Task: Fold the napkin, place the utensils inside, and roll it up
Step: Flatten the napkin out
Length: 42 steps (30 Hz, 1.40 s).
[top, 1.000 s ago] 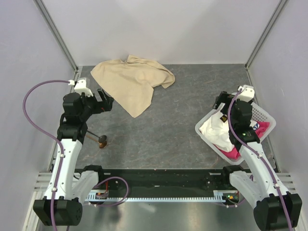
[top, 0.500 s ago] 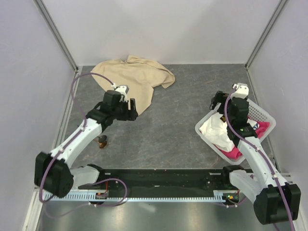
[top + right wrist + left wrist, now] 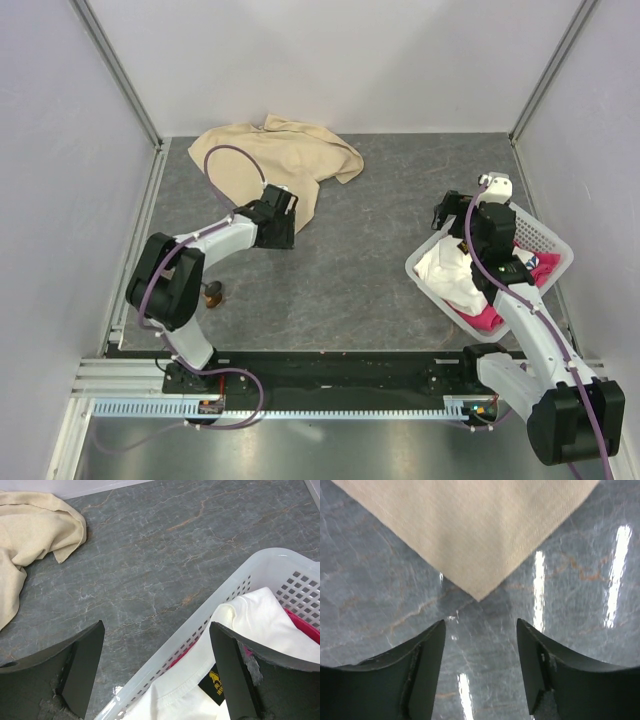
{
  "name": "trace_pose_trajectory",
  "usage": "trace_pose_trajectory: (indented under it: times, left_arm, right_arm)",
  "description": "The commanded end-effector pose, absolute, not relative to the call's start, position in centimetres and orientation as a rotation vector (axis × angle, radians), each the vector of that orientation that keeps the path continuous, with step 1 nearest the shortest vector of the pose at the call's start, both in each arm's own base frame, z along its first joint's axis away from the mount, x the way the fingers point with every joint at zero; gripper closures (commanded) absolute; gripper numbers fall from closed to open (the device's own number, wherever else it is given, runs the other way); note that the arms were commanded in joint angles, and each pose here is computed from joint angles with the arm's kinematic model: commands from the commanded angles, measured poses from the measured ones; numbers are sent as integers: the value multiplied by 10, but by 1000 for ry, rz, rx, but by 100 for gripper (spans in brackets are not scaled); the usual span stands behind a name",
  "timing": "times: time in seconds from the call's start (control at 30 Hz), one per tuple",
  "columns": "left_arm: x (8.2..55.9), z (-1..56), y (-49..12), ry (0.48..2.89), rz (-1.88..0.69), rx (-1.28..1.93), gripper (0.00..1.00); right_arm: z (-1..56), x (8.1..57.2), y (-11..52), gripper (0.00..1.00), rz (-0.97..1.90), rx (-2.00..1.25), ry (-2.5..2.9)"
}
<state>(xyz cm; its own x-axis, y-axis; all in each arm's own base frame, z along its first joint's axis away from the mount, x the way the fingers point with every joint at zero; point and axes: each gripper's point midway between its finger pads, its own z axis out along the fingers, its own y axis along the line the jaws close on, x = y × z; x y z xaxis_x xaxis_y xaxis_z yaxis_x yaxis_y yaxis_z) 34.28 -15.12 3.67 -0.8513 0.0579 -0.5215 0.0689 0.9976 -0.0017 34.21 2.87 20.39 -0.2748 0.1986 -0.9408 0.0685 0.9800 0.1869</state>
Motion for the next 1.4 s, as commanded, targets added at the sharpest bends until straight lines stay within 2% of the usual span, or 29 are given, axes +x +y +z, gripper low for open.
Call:
trace_pose_trajectory:
  times: [0.0, 0.43, 0.5, 0.53, 0.6, 0.63, 0.73, 0.9, 0.93, 1.1, 1.13, 1.37]
  left_arm:
    - [380, 50, -156, 2495, -56, 4, 37]
    - [387, 15, -143, 2578, -49, -28, 45]
    - [384, 9, -142, 2598, -55, -19, 52]
    - [383, 7, -141, 2602, -52, -23, 61]
    - [377, 2, -139, 2618, -50, -17, 69]
    - [375, 1, -138, 2623, -48, -16, 80]
    - [371, 4, -130, 2593, -27, -46, 98]
    - [353, 25, -107, 2501, -5, -180, 98]
    - [355, 49, -104, 2434, -49, -229, 98]
    - [337, 94, -70, 2281, -266, -455, 98]
    - [334, 114, -67, 2210, -325, -488, 98]
    - [316, 140, -57, 2150, -495, -554, 98]
  right_arm:
    - [227, 348, 35, 5, 155, 171, 1797]
    - [229, 348, 37, 5, 168, 164, 1795]
    - [228, 349, 37, 5, 169, 166, 1798]
    - [228, 348, 37, 5, 170, 162, 1799]
    - [227, 349, 38, 5, 170, 160, 1804]
    - [228, 349, 38, 5, 174, 159, 1801]
    - [226, 353, 45, 7, 178, 130, 1817]
    - [224, 364, 83, 8, 226, 30, 1858]
    - [215, 370, 89, 9, 212, 20, 1891]
    - [209, 389, 153, 11, 268, -106, 1969]
    - [189, 396, 163, 11, 264, -130, 2024]
    - [143, 438, 226, 15, 407, -125, 2178]
